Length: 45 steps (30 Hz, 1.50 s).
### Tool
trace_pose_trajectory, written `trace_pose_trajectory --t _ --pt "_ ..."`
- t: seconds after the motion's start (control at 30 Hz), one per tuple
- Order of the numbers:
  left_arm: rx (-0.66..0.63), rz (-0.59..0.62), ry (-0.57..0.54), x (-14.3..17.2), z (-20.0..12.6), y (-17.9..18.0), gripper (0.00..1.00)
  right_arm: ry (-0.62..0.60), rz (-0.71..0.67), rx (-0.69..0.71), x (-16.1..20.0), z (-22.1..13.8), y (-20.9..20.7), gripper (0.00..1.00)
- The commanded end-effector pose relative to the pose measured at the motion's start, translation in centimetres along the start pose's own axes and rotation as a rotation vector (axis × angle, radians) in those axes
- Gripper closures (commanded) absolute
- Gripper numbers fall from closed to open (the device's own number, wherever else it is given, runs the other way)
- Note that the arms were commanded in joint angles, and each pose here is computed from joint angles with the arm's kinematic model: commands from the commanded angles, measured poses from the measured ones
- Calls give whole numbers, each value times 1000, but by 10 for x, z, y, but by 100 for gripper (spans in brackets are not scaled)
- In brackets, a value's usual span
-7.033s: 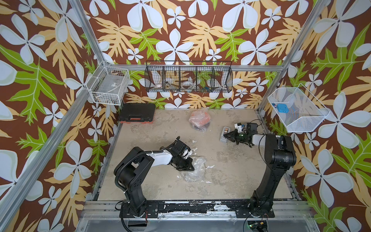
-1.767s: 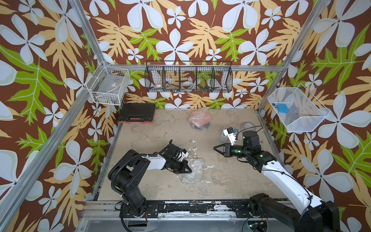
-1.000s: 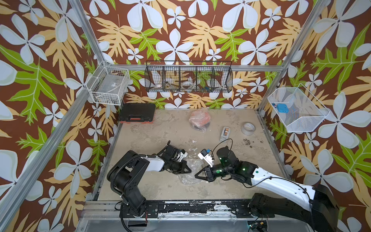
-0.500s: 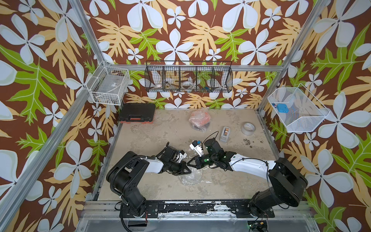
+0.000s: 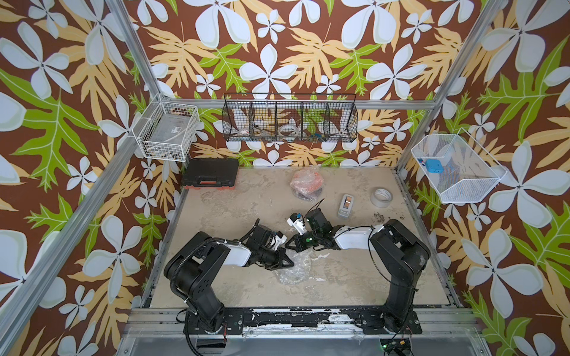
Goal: Wrap dinner plates in bubble wrap
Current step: Stick the tape on the bubble wrap.
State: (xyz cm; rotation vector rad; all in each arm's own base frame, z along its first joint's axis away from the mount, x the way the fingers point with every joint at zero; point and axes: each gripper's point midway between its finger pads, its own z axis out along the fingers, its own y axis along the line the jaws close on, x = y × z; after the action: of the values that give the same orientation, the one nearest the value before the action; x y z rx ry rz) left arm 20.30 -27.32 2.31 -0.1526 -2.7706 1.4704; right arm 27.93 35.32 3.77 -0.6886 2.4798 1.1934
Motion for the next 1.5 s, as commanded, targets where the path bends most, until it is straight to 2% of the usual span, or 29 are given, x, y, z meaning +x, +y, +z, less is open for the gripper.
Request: trace_pose_trajectory --t 0.0,0.17,0.23,0.37,0.57,0.63,0.7,0.77,0.83,0.93,1.03,1.13,1.37,1.4,1.47 --pt "-53 -55 27 9 2 16 100 -40 -47 120 -4 2 -24 100" --pt "-100 -89 49 16 4 30 100 -99 -24 292 -18 -10 -48 72" --pt "-115 -101 54 20 4 35 100 -124 -16 354 -25 -15 -55 66" --pt "-133 -117 70 25 5 42 100 -133 3 476 -30 -23 -74 61" --pt "-145 -126 79 27 6 46 100 -79 52 684 -31 -43 -99 57" --pt "-147 -125 79 25 7 46 100 -80 64 679 -38 -55 -90 57" --pt "-148 -125 77 24 7 46 100 -83 78 600 -43 -63 -70 58" --pt "-145 -123 76 23 7 44 100 -53 90 399 -42 -58 -34 65" --pt "-141 -116 72 20 7 42 100 4 120 131 -31 -51 13 74" --pt "-142 -109 73 19 7 41 100 39 174 -69 -17 -53 48 88" --pt "-143 -106 75 18 7 41 100 87 206 -206 -4 -50 65 94" --pt "-143 -107 75 18 7 41 100 107 235 -162 3 -38 46 97" --pt "-146 -108 72 17 6 40 100 136 319 172 18 -10 -53 100" --pt "-146 -108 72 18 7 40 100 135 310 224 18 -12 -61 100" --pt "-145 -108 73 17 7 40 100 123 293 218 13 -22 -54 100"
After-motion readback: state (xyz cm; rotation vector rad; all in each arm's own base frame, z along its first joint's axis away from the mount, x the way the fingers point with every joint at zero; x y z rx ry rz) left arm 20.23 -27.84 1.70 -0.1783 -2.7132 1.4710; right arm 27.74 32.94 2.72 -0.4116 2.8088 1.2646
